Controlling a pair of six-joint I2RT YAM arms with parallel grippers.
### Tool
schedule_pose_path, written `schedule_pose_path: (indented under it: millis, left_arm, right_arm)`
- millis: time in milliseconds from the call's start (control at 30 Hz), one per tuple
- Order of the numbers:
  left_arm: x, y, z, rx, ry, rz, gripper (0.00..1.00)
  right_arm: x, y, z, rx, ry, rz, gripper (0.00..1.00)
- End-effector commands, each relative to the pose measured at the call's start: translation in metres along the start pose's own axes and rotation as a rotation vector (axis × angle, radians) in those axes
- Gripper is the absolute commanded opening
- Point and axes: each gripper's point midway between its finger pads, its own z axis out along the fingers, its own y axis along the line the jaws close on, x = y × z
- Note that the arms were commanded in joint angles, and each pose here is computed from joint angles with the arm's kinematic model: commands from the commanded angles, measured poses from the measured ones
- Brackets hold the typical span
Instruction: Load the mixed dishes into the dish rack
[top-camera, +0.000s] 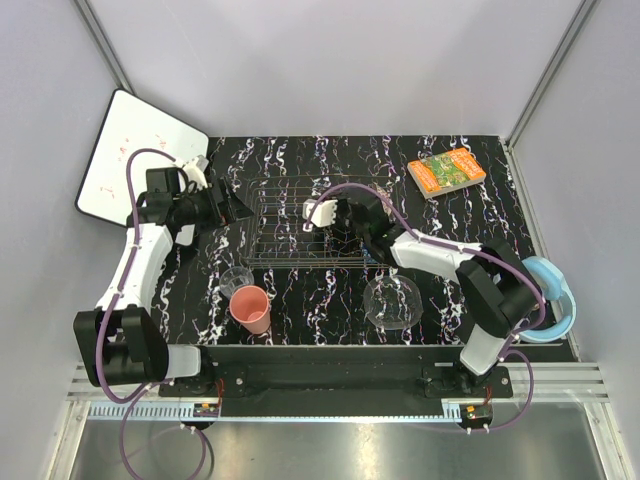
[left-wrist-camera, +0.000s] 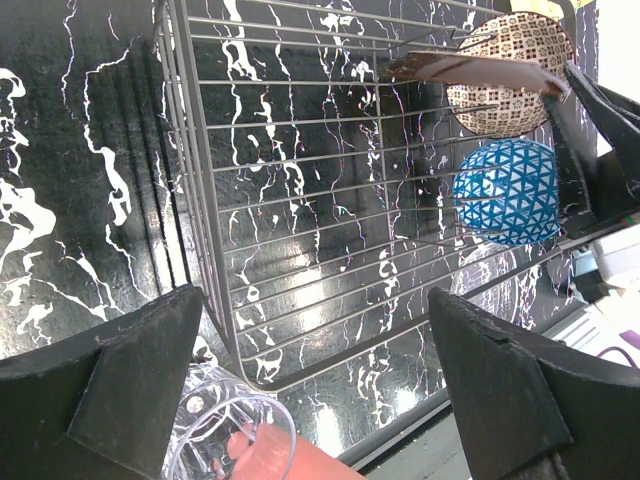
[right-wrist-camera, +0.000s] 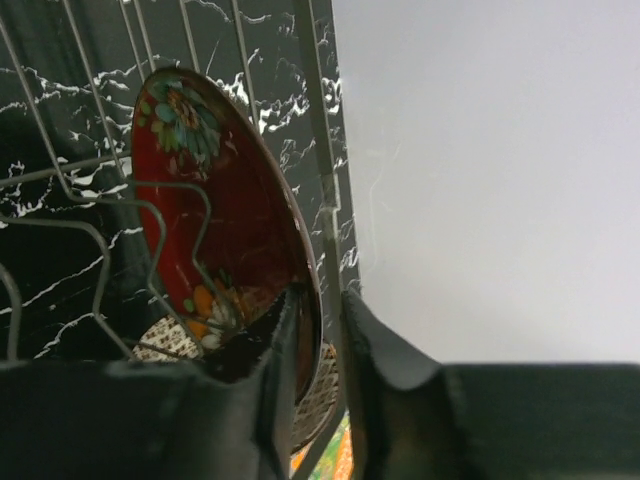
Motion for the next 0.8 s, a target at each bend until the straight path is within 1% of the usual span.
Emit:
schedule_pose_path:
  millis: [0,67,100,133,267,300,333,367,400,433,467,533,567,600,633,667,700,733,767]
  left_arm:
    - [-0.02,-0.015,-0.014,0.031,-0.078,0.059,0.99]
    - [-0.021,-0.016,-0.015,0.034,-0.081,0.063,0.99]
    - [-0.021,-0.016,-0.016,0.034,-0.083,0.064,0.99]
    - [-0.02,-0.017,-0.016,0.035,-0.082,0.064,0.99]
    - [-0.023,-0.018,-0.019,0.032,-0.093,0.073,0.99]
    - [-0.023,-0.019,-0.02,0.033,-0.096,0.078,0.99]
    - [-0.023,-0.019,-0.02,0.031,-0.097,0.081,0.99]
    - [-0.023,-0.019,-0.021,0.032,-0.098,0.082,0.99]
    - [-0.024,-0.019,-0.021,0.03,-0.1,0.082,0.99]
    - [-0.024,-0.019,-0.021,0.03,-0.102,0.084,0.99]
    - [-0.024,-0.018,-0.022,0.029,-0.1,0.081,0.99]
    - [-0.025,-0.019,-0.022,0.03,-0.101,0.085,0.99]
    - [-0.026,-0.02,-0.023,0.031,-0.104,0.09,0.99]
    - [-0.026,-0.02,-0.024,0.031,-0.103,0.09,0.99]
    - [-0.027,-0.02,-0.024,0.03,-0.105,0.092,0.99]
    - [-0.027,-0.022,-0.026,0.031,-0.109,0.096,0.99]
    - [-0.027,-0.022,-0.027,0.033,-0.11,0.099,0.99]
    - [-0.027,-0.022,-0.027,0.03,-0.111,0.099,0.99]
    - [-0.028,-0.024,-0.029,0.03,-0.113,0.102,0.99]
  right_arm:
    - [0.012,-0.022,-0.013,0.109,0.052,0.099,0.41]
    - [0.016,-0.023,-0.016,0.122,0.067,0.13,0.46]
    - [0.015,-0.029,-0.022,0.142,0.067,0.163,0.51]
    - [0.016,-0.031,-0.025,0.152,0.072,0.176,0.6]
    - [0.017,-0.049,-0.043,0.214,0.085,0.255,0.7]
    - [0.016,-0.061,-0.055,0.246,0.09,0.295,0.73]
    - [0.016,-0.066,-0.061,0.251,0.093,0.31,0.78]
    - [0.015,-0.065,-0.067,0.23,0.104,0.33,0.91]
    - [0.014,-0.078,-0.081,0.259,0.105,0.355,0.99]
    - [0.013,-0.081,-0.089,0.268,0.113,0.377,1.0]
    - [0.014,-0.083,-0.097,0.27,0.133,0.452,1.0]
    - [0.024,-0.103,-0.126,0.364,0.202,0.607,1.0]
    - [0.029,-0.105,-0.139,0.392,0.251,0.772,1.0]
    - [0.04,-0.113,-0.157,0.463,0.315,0.862,1.0]
    - [0.042,-0.11,-0.165,0.466,0.338,0.937,1.0]
    - [0.046,-0.094,-0.174,0.43,0.377,1.053,1.0]
    - [0.033,-0.09,-0.184,0.36,0.288,1.149,1.0]
    - [0.033,-0.064,-0.186,0.277,0.273,1.19,1.0]
    - [0.028,-0.067,-0.203,0.292,0.191,1.386,1.0]
